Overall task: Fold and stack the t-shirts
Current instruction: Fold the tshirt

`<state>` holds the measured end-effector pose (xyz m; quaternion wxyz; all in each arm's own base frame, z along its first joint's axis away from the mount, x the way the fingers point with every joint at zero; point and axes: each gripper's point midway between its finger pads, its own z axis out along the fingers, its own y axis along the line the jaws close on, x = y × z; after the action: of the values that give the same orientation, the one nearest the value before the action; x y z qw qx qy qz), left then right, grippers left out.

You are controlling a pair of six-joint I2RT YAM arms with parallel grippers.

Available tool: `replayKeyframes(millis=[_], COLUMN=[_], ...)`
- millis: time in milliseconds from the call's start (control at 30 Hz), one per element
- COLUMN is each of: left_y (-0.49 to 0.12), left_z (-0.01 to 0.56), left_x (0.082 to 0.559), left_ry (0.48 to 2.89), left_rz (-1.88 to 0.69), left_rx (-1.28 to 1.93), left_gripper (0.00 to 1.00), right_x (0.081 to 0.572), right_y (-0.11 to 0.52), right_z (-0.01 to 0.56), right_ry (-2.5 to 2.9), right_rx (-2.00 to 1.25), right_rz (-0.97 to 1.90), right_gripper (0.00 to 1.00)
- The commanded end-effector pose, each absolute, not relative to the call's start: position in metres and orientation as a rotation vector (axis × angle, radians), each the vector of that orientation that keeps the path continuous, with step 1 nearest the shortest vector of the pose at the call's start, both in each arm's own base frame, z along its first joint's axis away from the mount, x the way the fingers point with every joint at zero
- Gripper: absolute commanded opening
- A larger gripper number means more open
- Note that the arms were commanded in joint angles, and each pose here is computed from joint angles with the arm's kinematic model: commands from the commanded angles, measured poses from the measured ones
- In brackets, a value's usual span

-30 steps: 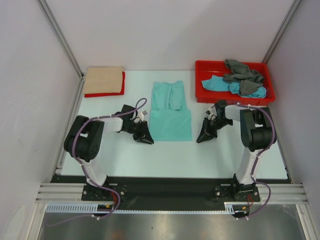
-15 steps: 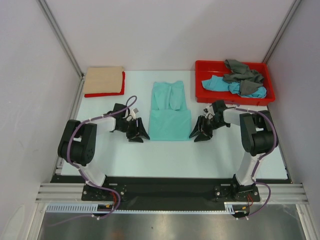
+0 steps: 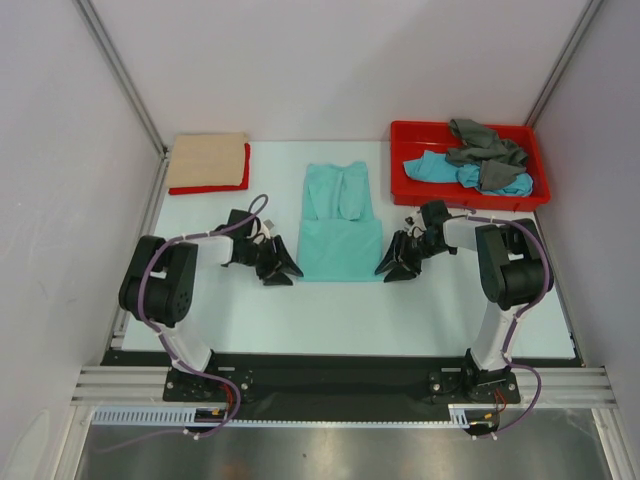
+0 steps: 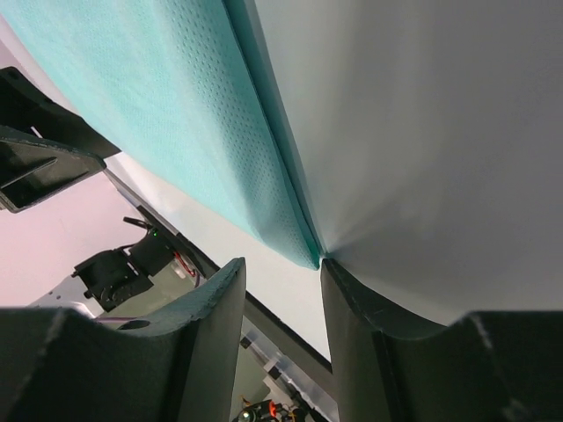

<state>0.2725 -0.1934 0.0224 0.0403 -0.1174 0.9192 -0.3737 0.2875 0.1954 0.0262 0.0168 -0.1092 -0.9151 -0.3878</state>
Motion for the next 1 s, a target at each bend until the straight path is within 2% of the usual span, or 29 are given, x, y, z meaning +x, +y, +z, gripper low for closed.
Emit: replayKeyframes(millis=[0, 233, 300, 500, 533, 600, 767, 967], left_y=[-0.181, -0.18, -0.181, -0.183, -0.183, -0.181, -0.177, -0.168], left_z=[-0.013, -0.023, -0.026, -0.033, -0.033, -0.032, -0.033, -0.031], left_x=[0.264, 0.271, 0.271, 0.273, 0.273, 0.273, 0.264, 0.231], left_ry=[2.893, 2.917, 2.922, 2.924, 2.923, 2.918, 2.91, 2.906], left_rz=[-0.98, -0.938, -0.948, -0.961, -0.957, -0.948, -0.93, -0.918], left_rx=[-0.513, -0.549, -0.559, -0.558, -0.553, -0.529, -0.518, -0.551], left_gripper=[0.53, 0.5, 0.45, 0.19, 0.11, 0.01, 0.0, 0.0], right_x=[0.286, 0.285, 0.285, 0.286, 0.286, 0.286, 0.279, 0.261], right_y=[0.194, 0.193, 0.192, 0.195, 0.195, 0.195, 0.196, 0.193], right_z=[0.021, 0.016, 0.013, 0.008, 0.008, 0.006, 0.0, 0.001], right_ry=[-2.877, -2.883, -2.883, -2.883, -2.882, -2.883, -2.886, -2.903], right_rx=[-0.344, -0.354, -0.361, -0.356, -0.355, -0.35, -0.32, -0.269], right_rz=[-1.169, -1.148, -1.14, -1.136, -1.135, -1.131, -1.092, -1.038], right_gripper=[0.45, 0.45, 0.45, 0.4, 0.36, 0.3, 0.01, 0.0])
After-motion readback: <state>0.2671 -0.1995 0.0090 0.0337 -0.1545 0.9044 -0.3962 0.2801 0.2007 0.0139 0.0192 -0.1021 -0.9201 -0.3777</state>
